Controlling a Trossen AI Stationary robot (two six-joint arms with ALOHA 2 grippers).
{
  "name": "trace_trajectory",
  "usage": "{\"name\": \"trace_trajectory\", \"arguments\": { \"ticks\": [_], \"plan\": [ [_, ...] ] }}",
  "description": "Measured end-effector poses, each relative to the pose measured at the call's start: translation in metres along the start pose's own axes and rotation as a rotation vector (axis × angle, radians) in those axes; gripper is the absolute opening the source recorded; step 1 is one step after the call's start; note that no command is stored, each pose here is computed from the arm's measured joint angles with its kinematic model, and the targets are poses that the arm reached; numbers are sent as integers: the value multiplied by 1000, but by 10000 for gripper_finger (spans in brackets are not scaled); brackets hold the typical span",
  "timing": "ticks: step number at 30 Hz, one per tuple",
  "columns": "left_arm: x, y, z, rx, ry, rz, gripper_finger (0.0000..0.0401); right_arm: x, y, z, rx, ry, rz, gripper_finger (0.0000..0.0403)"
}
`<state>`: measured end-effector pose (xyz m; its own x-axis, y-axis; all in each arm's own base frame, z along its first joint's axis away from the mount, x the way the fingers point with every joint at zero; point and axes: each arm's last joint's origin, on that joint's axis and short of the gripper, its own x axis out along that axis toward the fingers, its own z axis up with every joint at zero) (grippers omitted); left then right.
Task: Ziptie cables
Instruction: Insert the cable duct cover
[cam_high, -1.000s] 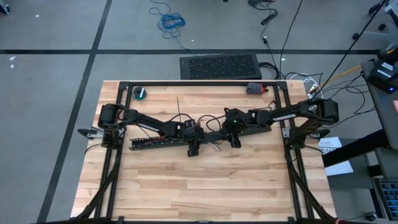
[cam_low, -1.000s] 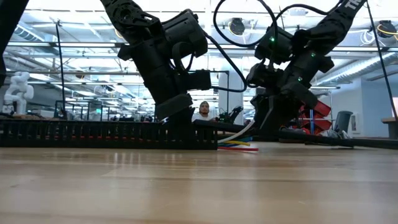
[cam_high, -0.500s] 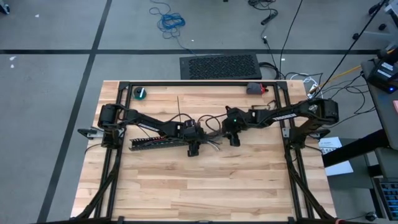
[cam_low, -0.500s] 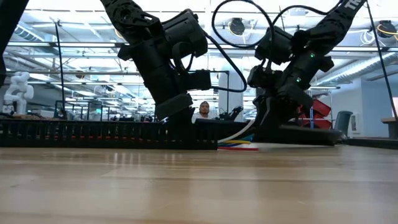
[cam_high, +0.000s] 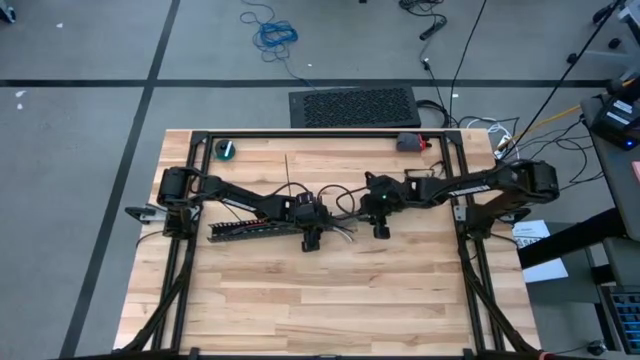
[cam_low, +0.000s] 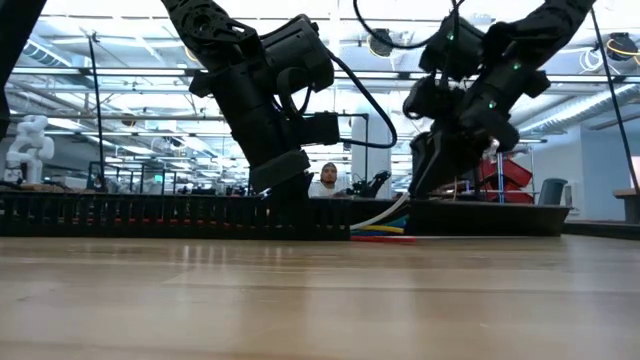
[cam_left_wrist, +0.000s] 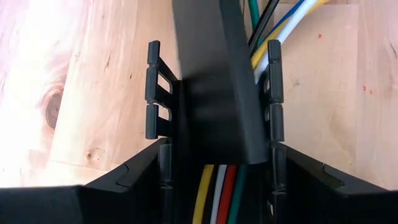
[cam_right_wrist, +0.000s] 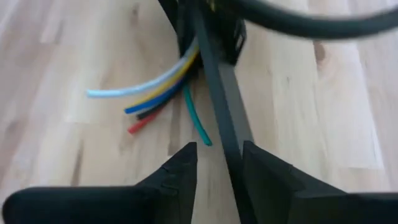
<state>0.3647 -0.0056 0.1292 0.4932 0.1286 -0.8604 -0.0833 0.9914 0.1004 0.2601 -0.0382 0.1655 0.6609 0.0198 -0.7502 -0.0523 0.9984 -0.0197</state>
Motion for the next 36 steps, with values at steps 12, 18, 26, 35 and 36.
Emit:
{"name": "trace_trajectory", "arguments": {
  "ticks": [12, 18, 26, 35, 36],
  "plan": [
    [0, 0, 0, -1, 0, 0, 248, -26, -14, 4, 15, -59, -59, 119],
    [-1, -5, 0, 104, -3, 60, 248, -21, -46, -8, 172, 39, 148, 176],
    [-4, -15, -1, 348, 20, 233, 248, -10, -53, 13, 191, 83, 208, 285],
    [-4, -13, -3, 347, 33, 275, 248, 14, -28, 14, 235, 166, 204, 309],
    [-4, -13, -3, 347, 33, 276, 248, 16, -26, 16, 257, 162, 168, 309]
  ]
}}
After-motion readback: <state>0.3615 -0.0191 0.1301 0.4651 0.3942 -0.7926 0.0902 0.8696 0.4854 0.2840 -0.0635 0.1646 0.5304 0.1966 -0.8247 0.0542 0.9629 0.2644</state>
